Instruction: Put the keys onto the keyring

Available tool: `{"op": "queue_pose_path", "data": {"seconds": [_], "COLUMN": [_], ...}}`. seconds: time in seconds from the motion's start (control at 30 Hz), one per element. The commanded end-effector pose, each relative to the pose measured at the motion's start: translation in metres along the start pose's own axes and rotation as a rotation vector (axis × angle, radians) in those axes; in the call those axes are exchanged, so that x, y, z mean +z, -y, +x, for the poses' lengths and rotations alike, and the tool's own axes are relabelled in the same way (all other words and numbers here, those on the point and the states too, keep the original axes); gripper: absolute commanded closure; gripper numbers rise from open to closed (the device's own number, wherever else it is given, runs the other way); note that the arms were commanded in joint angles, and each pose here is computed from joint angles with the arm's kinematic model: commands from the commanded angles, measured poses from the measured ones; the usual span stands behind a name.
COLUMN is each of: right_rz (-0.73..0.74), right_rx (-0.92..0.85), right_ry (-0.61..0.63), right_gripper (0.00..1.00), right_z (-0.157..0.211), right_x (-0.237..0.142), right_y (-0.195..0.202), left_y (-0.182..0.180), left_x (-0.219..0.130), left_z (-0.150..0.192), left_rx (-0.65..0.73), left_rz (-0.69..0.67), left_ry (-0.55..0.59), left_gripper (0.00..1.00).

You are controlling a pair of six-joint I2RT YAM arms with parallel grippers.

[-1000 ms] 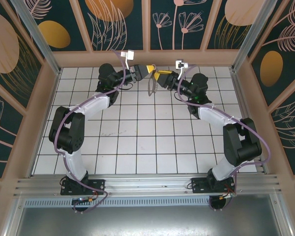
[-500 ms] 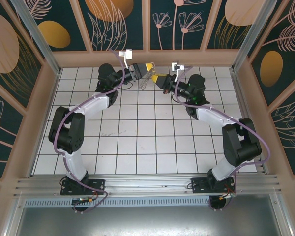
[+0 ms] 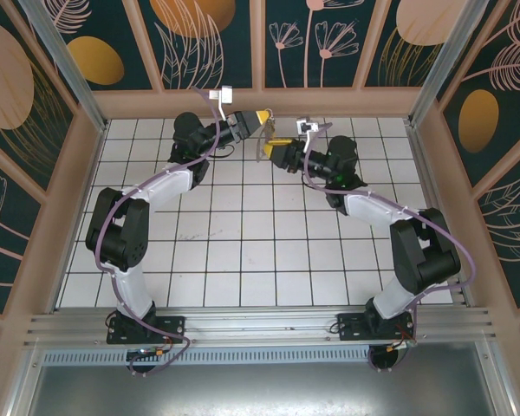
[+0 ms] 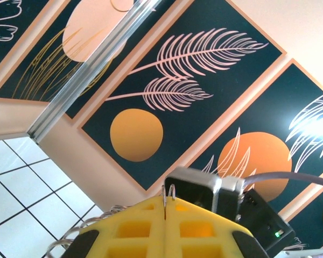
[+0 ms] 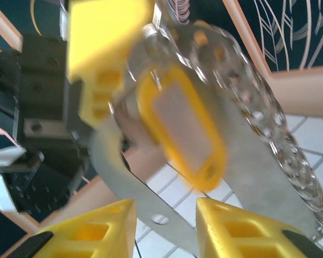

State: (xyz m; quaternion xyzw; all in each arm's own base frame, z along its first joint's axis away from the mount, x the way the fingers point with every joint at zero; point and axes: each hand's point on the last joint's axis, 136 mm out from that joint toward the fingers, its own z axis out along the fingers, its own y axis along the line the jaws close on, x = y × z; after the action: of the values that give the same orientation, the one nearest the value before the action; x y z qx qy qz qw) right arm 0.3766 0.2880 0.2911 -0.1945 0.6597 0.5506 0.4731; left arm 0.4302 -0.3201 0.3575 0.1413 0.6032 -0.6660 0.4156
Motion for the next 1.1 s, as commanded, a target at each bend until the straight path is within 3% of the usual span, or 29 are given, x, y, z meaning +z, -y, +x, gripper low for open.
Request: {"op": "queue_pose_path", "data": {"seconds": [0.0,0.23,0.5,0.87,1.07], "right_rz": [-0.012,0.000,-0.053,-0.106,-0.127], "right_rx": [-0.015,0.061,0.164,0.215,0.209], "right_ry": [0.070,0.195,0.283,0.231,0.208], "right_gripper": [0.61,0.48,0.47,0.51,0.59], "right_z": [-0.029,-0.084,-0.119,-0.106,-0.099], "right_x": [-0.026,-0.026,-0.011,0.017,0.024], "right_y": [-0.009,-0.013,-0.014,-0.013,-0.016], "left_y": [0.012,0.009,0.004,0.003,0.001], "left_x": [0.001,-0.001,-0.003,-0.003,-0.003], "left_z": [-0.011,-0.009,-0.006,-0.006,-0.005], "left_rx": [0.026,0.014,0.007,0.006,0.003], "left_rz": [0.030,0.024,0.005,0.003,0.002], "left_ry": [0.046,0.056,0.060,0.060,0.057], "left_gripper": [1.00,1.00,1.00,1.00,1.00]}}
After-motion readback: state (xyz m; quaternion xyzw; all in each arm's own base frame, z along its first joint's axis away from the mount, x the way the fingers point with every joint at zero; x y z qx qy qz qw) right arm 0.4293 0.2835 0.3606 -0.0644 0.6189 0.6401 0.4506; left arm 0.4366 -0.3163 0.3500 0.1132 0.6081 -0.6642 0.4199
